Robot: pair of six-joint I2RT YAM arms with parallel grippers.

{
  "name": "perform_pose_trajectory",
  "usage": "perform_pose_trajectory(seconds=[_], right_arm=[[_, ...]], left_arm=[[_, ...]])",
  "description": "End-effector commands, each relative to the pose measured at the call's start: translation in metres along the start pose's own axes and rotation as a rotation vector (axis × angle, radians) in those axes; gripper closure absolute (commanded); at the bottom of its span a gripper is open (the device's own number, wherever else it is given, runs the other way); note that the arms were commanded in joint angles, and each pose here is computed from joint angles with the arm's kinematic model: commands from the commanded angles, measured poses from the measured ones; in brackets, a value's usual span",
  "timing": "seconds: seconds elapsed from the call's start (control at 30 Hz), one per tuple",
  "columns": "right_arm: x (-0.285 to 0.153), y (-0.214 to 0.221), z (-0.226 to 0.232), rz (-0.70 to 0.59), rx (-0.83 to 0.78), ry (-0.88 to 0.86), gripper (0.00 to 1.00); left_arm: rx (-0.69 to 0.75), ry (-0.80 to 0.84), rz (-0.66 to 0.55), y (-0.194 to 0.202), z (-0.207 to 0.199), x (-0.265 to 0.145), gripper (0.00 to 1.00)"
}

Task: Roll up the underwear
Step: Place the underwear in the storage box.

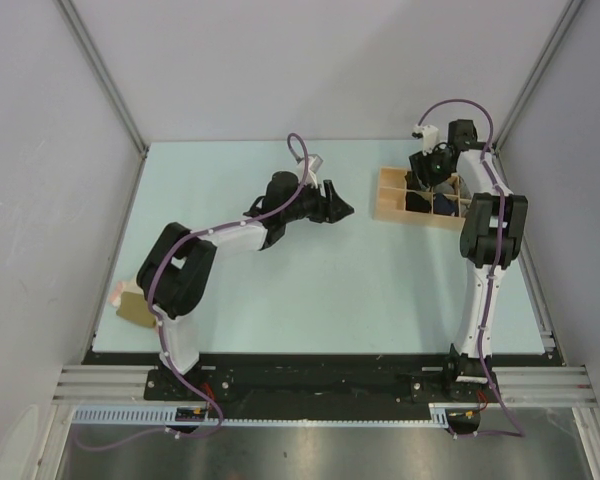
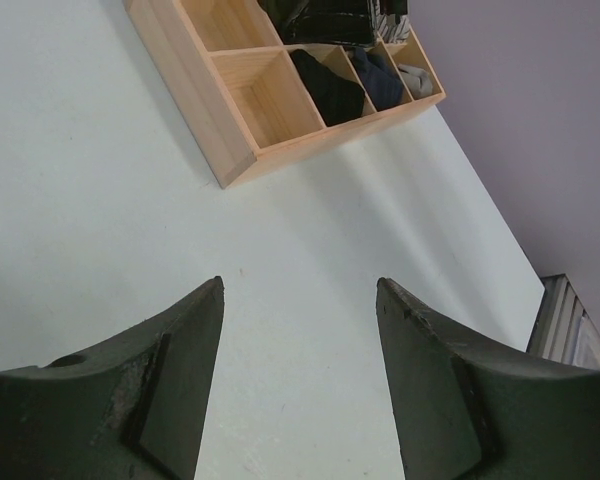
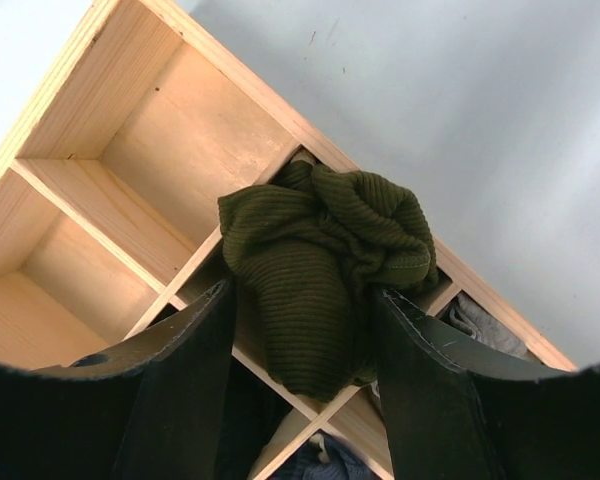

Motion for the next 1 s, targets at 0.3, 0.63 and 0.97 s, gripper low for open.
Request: perform_pose_trajectory(seconds=[0.3,0.63,0.97], right_arm=[[-0.053,-0.032,0.007,-0.059,-0.003,0.065,0.4],[-0.035,-0.024,0.005,0.001,0.01,0.05,0.57],[-0.016,0.001,-0.001,0.126,0.004,0.057,0.84]], left_arm=[[0.023,0.053,-0.09,-0.026,-0.013,-0.011,0.33],[0.009,0.065,-0.088,-0.022,-0.012,-0.011,0.33],[0.0,0.078,-0.085,-0.018,-0.011,-0.011,0.33]])
Point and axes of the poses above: each gripper's point midway between its finger pads, its own x axis out along the fingers, its own z axis along the line the jaws close on, y = z × x, the point moved 7 cm from there along -x, back along the fingers, and after that the axes turned 7 degrees about x, right-handed, at the moved point
